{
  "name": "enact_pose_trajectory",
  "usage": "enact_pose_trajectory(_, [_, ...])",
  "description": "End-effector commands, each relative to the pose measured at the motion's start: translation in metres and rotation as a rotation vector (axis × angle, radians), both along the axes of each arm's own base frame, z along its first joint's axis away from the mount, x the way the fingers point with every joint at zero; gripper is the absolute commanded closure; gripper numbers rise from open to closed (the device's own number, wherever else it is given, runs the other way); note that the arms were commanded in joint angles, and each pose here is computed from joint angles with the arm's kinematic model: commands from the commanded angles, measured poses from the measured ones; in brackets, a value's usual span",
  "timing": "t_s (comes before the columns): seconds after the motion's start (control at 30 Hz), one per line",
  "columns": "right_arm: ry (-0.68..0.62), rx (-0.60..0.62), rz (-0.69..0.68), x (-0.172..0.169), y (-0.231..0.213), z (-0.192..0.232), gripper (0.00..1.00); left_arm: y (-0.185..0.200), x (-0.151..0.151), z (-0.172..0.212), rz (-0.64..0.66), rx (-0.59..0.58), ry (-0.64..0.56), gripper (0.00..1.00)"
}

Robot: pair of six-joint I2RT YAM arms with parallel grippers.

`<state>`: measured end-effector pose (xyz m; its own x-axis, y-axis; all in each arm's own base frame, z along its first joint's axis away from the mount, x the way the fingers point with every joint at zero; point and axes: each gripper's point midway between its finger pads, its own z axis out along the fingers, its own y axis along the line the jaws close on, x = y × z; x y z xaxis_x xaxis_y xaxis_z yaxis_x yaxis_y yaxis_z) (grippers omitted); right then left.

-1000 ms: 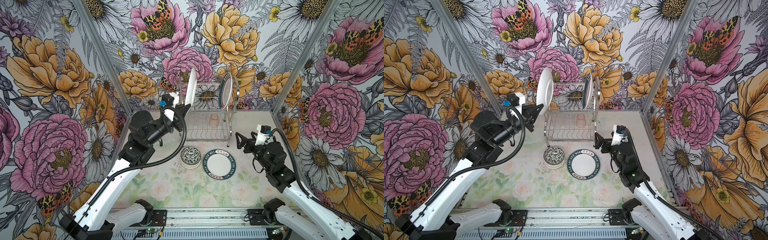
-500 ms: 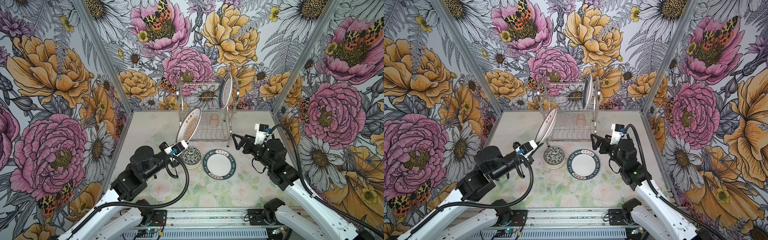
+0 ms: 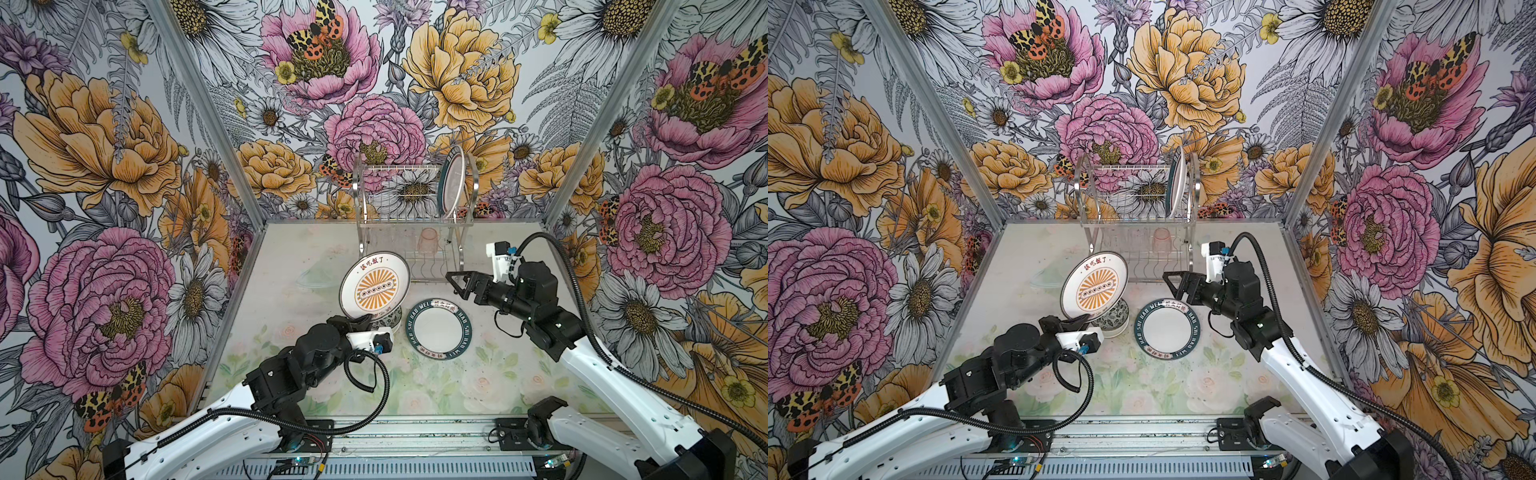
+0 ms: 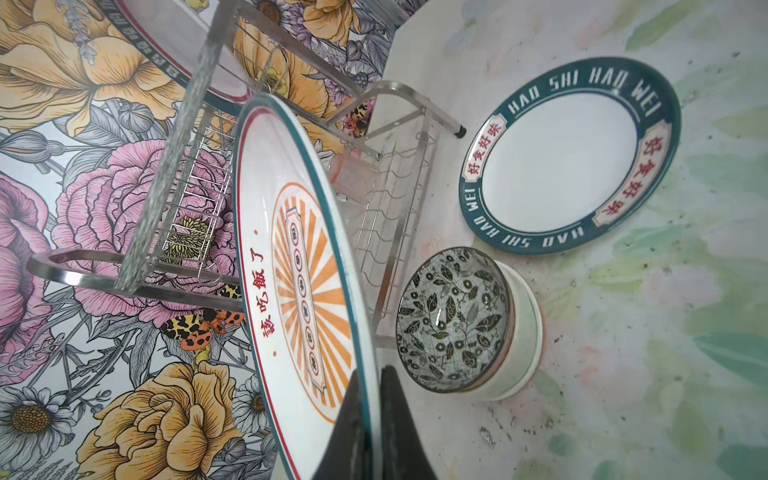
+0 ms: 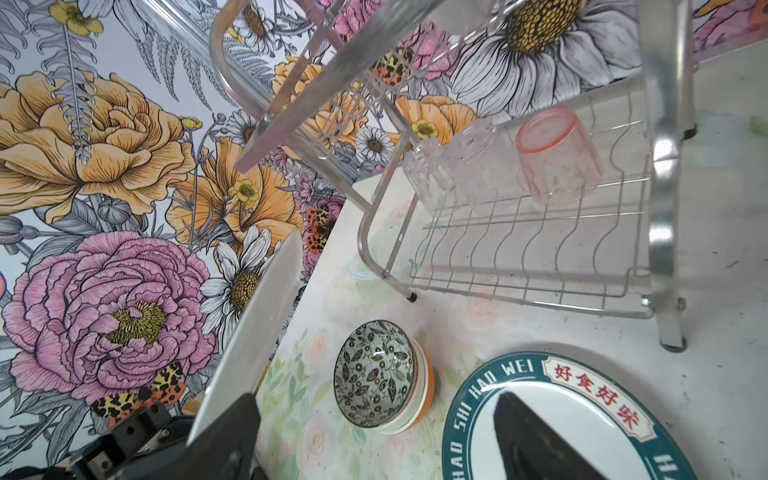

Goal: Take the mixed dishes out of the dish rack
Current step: 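Carry the plate toward the robot with the left gripper while the right gripper approaches it, then close the right gripper on the plate rim while the left gripper releases and withdraws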

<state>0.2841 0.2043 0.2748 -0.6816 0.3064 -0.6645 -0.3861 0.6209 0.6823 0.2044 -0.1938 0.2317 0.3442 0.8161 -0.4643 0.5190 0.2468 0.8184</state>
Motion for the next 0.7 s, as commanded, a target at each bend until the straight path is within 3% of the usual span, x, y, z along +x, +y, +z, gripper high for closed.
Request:
enact_pose_trajectory(0.0, [0.020, 0.033, 0.080, -0.007, 0.016, 0.009, 0.11, -0.001, 0.007, 0.006, 0.012, 0.061, -0.096, 1.00])
enact_pose_trajectory(0.3, [0.139, 0.011, 0.159, -0.007, 0.048, -0.021, 0.23, -0.016, 0.016, -0.017, -0.025, 0.206, -0.160, 1.00])
enact_pose_trajectory(0.67, [0.249, -0.023, 0.162, -0.002, 0.068, -0.055, 0.37, -0.022, 0.014, -0.020, -0.045, 0.231, -0.207, 1.00])
